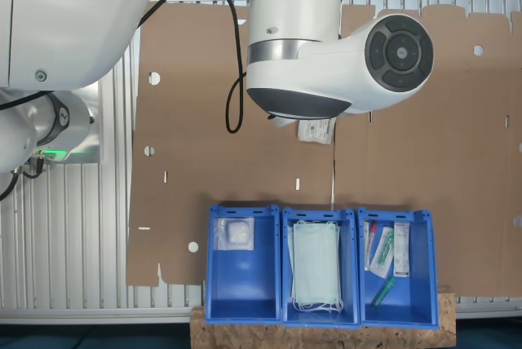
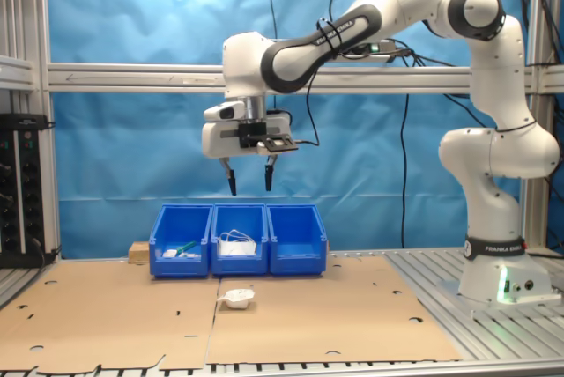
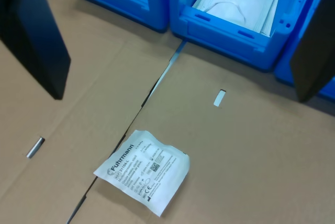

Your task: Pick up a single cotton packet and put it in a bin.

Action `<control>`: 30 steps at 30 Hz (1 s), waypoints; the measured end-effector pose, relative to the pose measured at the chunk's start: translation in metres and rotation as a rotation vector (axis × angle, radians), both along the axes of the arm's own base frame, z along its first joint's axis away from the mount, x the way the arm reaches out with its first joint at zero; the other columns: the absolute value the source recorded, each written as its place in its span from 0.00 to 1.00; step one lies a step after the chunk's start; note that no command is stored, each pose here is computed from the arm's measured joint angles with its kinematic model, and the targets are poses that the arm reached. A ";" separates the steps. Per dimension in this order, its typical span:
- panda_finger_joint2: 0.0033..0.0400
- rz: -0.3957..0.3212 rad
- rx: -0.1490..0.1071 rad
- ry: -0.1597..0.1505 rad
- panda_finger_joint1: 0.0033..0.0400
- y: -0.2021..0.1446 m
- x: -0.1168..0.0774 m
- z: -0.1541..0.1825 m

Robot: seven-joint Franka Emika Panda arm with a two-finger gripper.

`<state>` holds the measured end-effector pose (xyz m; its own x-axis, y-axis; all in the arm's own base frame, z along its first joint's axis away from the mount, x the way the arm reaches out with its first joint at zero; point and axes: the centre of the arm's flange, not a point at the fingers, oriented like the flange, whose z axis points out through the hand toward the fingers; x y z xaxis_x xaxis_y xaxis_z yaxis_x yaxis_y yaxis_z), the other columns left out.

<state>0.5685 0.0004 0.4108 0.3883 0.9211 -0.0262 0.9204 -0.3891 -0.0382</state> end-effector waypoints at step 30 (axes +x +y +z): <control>1.00 -0.016 -0.161 -0.031 1.00 -0.011 0.008 -0.099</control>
<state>0.5770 -0.0104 0.3119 0.4057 0.8997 -0.1613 0.9139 -0.4025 0.0538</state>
